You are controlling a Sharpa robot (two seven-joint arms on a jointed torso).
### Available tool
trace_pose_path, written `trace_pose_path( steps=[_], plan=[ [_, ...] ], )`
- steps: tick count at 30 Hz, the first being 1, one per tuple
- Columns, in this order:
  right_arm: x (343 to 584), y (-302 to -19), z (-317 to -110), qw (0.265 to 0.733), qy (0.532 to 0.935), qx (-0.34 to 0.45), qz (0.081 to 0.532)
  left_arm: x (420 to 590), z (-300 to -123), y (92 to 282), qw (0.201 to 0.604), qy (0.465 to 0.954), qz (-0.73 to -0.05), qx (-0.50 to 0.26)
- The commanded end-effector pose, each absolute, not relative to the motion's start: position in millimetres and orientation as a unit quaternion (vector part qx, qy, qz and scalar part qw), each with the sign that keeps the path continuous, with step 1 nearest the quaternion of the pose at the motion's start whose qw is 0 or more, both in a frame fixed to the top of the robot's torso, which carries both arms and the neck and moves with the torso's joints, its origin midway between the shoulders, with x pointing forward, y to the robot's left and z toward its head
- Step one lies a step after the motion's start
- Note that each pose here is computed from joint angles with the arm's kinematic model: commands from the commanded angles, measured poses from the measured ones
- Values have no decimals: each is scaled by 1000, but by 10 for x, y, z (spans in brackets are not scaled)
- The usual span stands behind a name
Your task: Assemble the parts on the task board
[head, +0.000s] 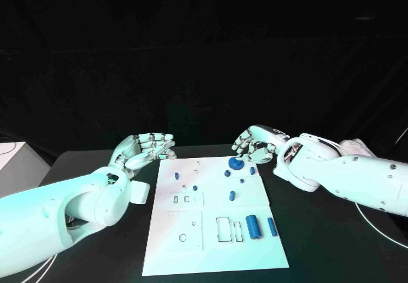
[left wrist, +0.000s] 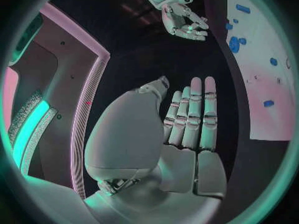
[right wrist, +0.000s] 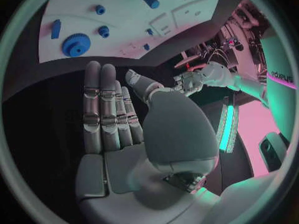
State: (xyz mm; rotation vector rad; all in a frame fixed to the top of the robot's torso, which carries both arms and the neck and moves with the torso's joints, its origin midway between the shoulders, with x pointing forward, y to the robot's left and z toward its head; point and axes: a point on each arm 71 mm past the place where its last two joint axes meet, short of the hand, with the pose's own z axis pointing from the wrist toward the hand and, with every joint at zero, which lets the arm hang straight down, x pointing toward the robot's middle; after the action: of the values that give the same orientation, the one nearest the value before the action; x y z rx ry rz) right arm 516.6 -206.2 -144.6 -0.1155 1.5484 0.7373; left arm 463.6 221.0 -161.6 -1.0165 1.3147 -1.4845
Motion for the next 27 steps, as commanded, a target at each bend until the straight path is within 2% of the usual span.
trace_pose_path(
  steps=[1,10,27],
  plan=[
    [5174,-2017,-1504,654,703,-128,247,4576,-1578,2153,422,538,-614,-395],
    [5209,-1913,-1554,654,710,-158,208,4469,-1534,2095,405,542,-625,-390],
    [5243,-1781,-1723,631,733,-171,185,4445,-1505,2070,399,543,-628,-389]
  ],
)
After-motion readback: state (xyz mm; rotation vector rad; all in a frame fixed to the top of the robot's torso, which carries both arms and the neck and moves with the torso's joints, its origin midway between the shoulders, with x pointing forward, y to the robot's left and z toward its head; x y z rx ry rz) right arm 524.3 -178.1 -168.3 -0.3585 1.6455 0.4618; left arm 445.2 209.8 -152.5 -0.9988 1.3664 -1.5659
